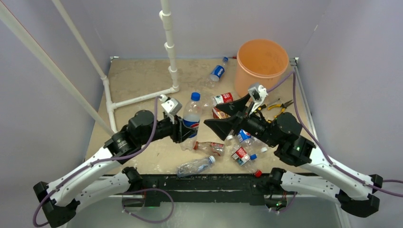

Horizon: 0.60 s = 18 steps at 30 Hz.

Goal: Put the plastic bottles in the bin
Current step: Pick up the plastic bottle at the center of the board.

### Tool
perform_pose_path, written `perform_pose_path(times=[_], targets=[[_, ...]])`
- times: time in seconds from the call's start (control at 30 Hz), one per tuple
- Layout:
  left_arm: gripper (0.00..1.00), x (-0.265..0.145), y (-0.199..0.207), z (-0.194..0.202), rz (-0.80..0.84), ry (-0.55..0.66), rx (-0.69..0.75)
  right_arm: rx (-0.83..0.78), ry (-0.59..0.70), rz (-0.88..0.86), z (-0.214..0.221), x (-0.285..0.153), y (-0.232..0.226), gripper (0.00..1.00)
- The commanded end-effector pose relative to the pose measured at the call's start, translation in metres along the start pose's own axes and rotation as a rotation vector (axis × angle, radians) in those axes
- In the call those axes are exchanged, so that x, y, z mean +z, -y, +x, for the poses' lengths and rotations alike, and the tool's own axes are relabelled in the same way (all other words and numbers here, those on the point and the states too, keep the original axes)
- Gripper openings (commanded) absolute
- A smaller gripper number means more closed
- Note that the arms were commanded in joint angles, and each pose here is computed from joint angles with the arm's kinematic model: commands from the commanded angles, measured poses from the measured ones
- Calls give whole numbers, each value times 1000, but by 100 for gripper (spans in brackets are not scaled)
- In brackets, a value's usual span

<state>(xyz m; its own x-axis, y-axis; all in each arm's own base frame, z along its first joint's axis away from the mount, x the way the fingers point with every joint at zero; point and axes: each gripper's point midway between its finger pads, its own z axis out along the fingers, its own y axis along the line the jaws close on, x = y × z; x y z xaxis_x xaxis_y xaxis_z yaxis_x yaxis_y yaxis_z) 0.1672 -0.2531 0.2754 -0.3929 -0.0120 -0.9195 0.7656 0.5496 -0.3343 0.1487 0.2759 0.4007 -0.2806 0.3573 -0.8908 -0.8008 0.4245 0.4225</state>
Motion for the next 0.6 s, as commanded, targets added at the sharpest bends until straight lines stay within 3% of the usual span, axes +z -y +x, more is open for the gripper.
perform_pose_path(times=[0.0,0.17,0.37,0.57], targets=[[16,6,19,-12,110,-18,85,-33,65,-41,-33,6,-16,98],[17,-2,38,-17,216,4,138,-59,-24,-7,-31,23,-16,84],[16,-5,41,-17,238,26,151,-72,-55,79,-22,32,1,80],[16,0,44,-17,262,26,148,-66,-87,101,-7,42,9,68]])
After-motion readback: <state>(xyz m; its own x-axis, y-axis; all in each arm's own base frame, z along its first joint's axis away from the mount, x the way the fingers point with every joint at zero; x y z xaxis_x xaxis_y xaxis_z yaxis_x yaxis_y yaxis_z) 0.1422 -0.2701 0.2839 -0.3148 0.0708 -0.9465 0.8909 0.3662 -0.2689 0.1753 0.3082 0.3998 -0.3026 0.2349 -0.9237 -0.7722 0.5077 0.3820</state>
